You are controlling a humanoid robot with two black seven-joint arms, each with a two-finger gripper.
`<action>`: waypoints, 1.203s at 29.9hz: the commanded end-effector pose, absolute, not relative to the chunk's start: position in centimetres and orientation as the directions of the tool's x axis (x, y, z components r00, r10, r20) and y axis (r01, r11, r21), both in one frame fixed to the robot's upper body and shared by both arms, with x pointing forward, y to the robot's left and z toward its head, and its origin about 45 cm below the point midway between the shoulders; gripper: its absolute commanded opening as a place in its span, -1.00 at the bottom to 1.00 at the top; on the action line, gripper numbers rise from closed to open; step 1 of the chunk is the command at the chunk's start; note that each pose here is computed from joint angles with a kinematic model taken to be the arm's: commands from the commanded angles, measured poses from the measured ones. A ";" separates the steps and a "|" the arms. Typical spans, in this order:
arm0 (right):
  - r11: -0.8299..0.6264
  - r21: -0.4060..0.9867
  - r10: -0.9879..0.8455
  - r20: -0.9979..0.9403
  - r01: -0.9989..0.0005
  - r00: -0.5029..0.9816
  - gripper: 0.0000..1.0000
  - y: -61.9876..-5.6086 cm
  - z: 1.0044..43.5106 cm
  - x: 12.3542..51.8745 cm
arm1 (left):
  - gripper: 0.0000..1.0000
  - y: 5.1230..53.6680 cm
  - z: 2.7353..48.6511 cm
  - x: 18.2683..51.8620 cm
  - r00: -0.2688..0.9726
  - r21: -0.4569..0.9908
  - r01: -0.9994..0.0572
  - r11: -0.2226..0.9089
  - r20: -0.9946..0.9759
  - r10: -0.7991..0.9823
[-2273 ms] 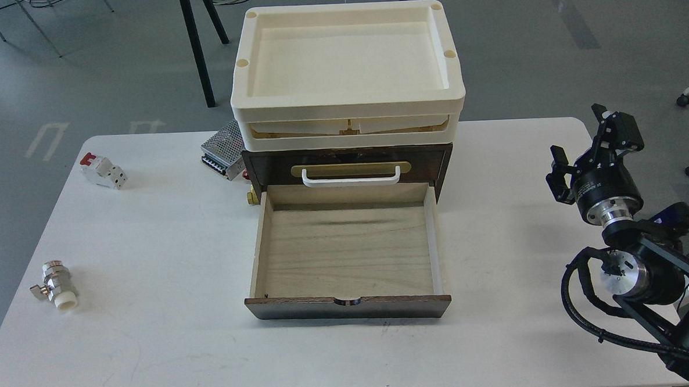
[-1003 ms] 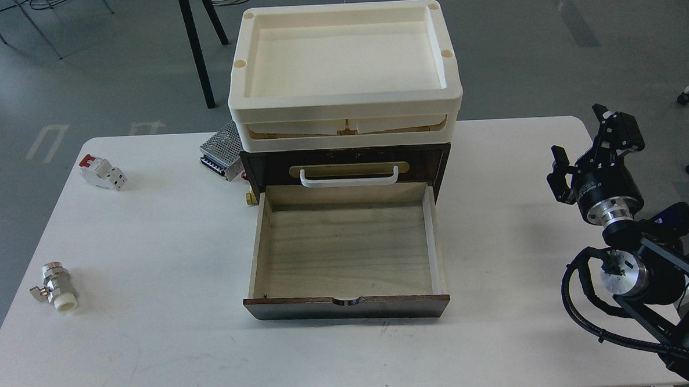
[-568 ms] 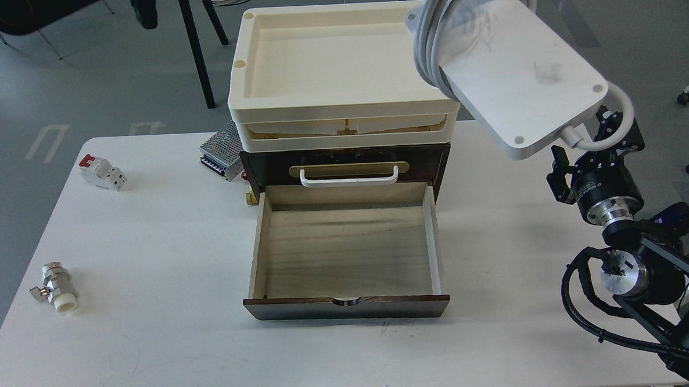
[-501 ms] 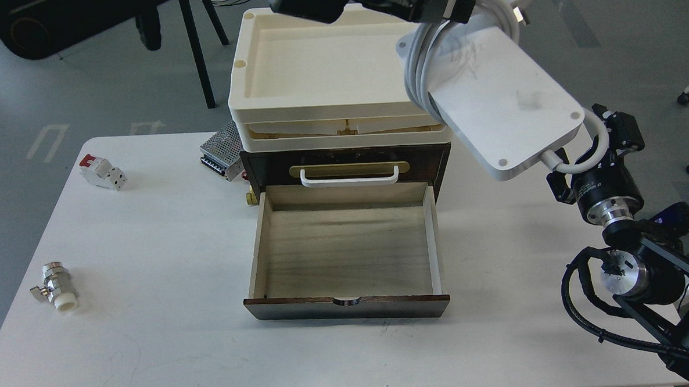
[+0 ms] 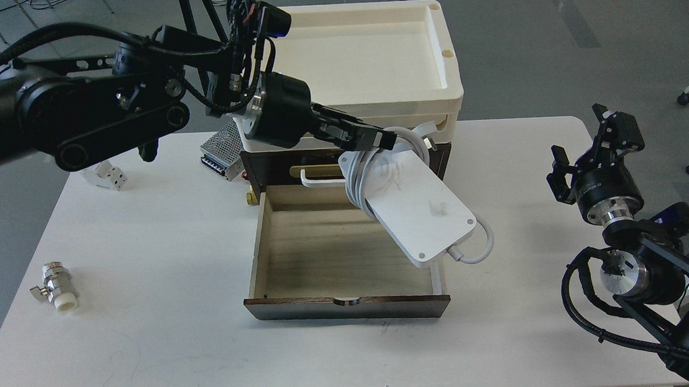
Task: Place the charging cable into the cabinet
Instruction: 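Carry the charger with the left gripper over the open drawer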
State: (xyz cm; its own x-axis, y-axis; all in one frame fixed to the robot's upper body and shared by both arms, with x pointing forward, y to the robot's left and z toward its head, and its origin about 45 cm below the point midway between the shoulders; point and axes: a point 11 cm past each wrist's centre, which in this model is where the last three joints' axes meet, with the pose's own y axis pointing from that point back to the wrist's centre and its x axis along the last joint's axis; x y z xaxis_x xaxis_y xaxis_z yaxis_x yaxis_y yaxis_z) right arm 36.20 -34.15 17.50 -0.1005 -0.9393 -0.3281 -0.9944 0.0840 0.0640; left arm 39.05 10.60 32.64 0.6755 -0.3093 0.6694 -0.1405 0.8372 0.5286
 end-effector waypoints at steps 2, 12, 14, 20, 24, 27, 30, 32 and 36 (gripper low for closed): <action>0.084 0.064 -0.939 -0.328 -0.994 -0.101 0.99 -34.1 17.5 36.2 | -0.91 11.4 29.8 38.3 0.710 0.531 -0.129 0.837 0.639 -0.296; 0.083 0.064 -0.939 -0.329 -0.995 -0.099 0.99 -34.1 17.5 36.2 | -0.91 13.6 23.6 36.8 0.782 0.508 -0.166 0.845 0.590 -0.200; 0.084 0.064 -0.939 -0.328 -0.994 -0.101 0.99 -34.1 17.5 36.2 | -0.91 13.7 23.0 36.6 0.786 0.500 -0.174 0.849 0.589 -0.186; 0.084 0.064 -0.939 -0.328 -0.994 -0.101 0.99 -34.1 17.5 36.2 | -0.91 14.9 21.1 36.9 0.801 0.498 -0.221 0.839 0.583 -0.135; 0.084 0.064 -0.939 -0.328 -0.994 -0.101 0.99 -34.1 17.5 36.2 | -0.91 15.7 19.3 37.0 0.822 0.506 -0.246 0.827 0.561 -0.099; 0.084 0.064 -0.939 -0.328 -0.994 -0.101 0.99 -34.1 17.5 36.2 | -0.91 16.1 17.9 36.9 0.831 0.517 -0.260 0.815 0.550 -0.084; 0.083 0.064 -0.939 -0.329 -0.995 -0.099 0.99 -34.1 17.5 36.2 | -0.91 15.9 17.1 37.2 0.837 0.522 -0.269 0.809 0.543 -0.072; 0.083 0.064 -0.939 -0.329 -0.995 -0.099 0.99 -34.1 17.5 36.2 | -0.91 15.7 17.1 37.3 0.837 0.519 -0.272 0.811 0.543 -0.067; 0.084 0.064 -0.939 -0.328 -0.994 -0.101 0.99 -34.1 17.5 36.2 | -0.91 15.4 16.7 37.4 0.833 0.512 -0.284 0.811 0.551 -0.056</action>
State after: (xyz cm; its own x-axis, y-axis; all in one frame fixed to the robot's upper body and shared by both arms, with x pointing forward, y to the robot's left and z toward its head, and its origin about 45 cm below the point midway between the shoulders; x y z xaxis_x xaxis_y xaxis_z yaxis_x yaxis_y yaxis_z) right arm 36.20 -34.14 17.51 -0.0998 -0.9392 -0.3285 -0.9945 0.0833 0.0638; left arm 37.27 15.72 16.96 0.8366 -0.0645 0.5441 -0.2743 0.8103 0.5178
